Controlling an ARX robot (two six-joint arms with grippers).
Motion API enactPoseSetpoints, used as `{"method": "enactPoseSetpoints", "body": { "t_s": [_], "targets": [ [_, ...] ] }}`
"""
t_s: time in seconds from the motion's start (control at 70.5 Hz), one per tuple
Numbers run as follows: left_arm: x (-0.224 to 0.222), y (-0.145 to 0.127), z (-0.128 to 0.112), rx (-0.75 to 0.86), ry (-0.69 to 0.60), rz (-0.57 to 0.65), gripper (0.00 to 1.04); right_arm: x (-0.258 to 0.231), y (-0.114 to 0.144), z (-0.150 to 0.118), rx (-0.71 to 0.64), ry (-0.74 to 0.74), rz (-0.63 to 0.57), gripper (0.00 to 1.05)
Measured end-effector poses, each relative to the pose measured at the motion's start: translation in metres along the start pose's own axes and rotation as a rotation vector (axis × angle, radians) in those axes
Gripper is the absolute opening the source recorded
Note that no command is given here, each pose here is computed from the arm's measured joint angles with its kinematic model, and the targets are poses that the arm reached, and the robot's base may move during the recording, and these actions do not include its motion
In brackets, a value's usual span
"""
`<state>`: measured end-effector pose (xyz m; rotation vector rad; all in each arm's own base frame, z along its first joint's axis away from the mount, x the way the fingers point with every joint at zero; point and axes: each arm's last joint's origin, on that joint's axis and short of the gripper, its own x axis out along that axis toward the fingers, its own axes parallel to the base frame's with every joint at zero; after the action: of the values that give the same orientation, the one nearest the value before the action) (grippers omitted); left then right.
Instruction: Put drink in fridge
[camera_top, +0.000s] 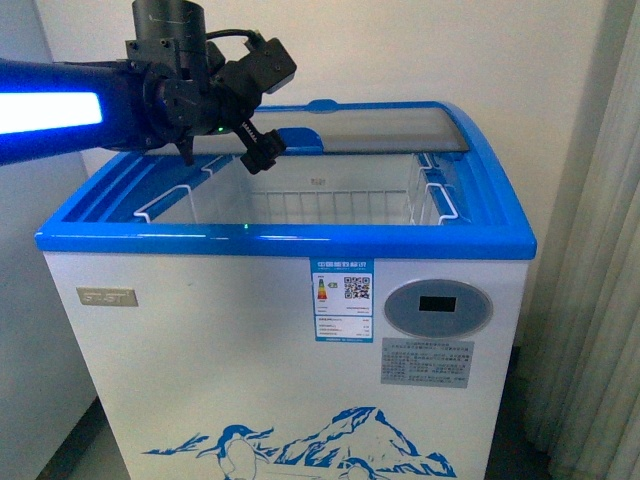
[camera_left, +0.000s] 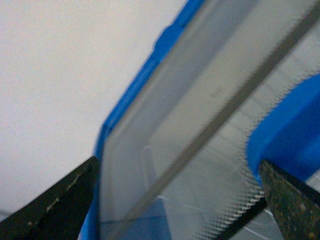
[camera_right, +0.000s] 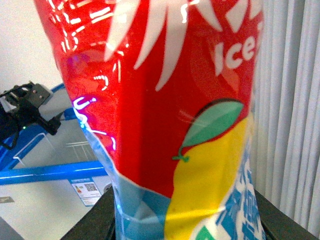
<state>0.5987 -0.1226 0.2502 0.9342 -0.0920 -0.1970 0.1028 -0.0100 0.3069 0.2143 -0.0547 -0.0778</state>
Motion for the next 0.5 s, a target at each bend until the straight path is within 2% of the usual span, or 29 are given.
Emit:
{"method": "enactPoseSetpoints", "body": {
  "t_s": [0.071, 0.113, 0.17, 0.241, 0.34, 0.496],
  "targets": [
    [-0.004, 0.025, -0.002, -0.063, 0.035, 0.153, 0.97, 0.0, 0.0, 0.0, 0.0, 0.0, -0.001, 0.42],
    [-0.005, 0.029, -0.002, -0.08, 0.038, 0.175, 0.97, 0.0, 0.0, 0.0, 0.0, -0.001, -0.008, 0.42],
    [-0.01, 0.052, -0.004, -0.157, 0.049, 0.269, 0.97, 0.0, -0.001, 0.0, 0.001, -0.003, -0.015, 0.42],
    [-0.014, 0.064, -0.008, -0.222, 0.084, 0.309, 0.97, 0.0, 0.0, 0.0, 0.0, -0.001, -0.008, 0.42],
    [-0.018, 0.073, -0.011, -0.294, 0.129, 0.304, 0.97, 0.0, 0.0, 0.0, 0.0, 0.0, -0.001, 0.42],
    [-0.039, 0.078, 0.007, -0.593, 0.103, 0.165, 0.97, 0.0, 0.0, 0.0, 0.0, 0.0, -0.002, 0.42]
  ]
}}
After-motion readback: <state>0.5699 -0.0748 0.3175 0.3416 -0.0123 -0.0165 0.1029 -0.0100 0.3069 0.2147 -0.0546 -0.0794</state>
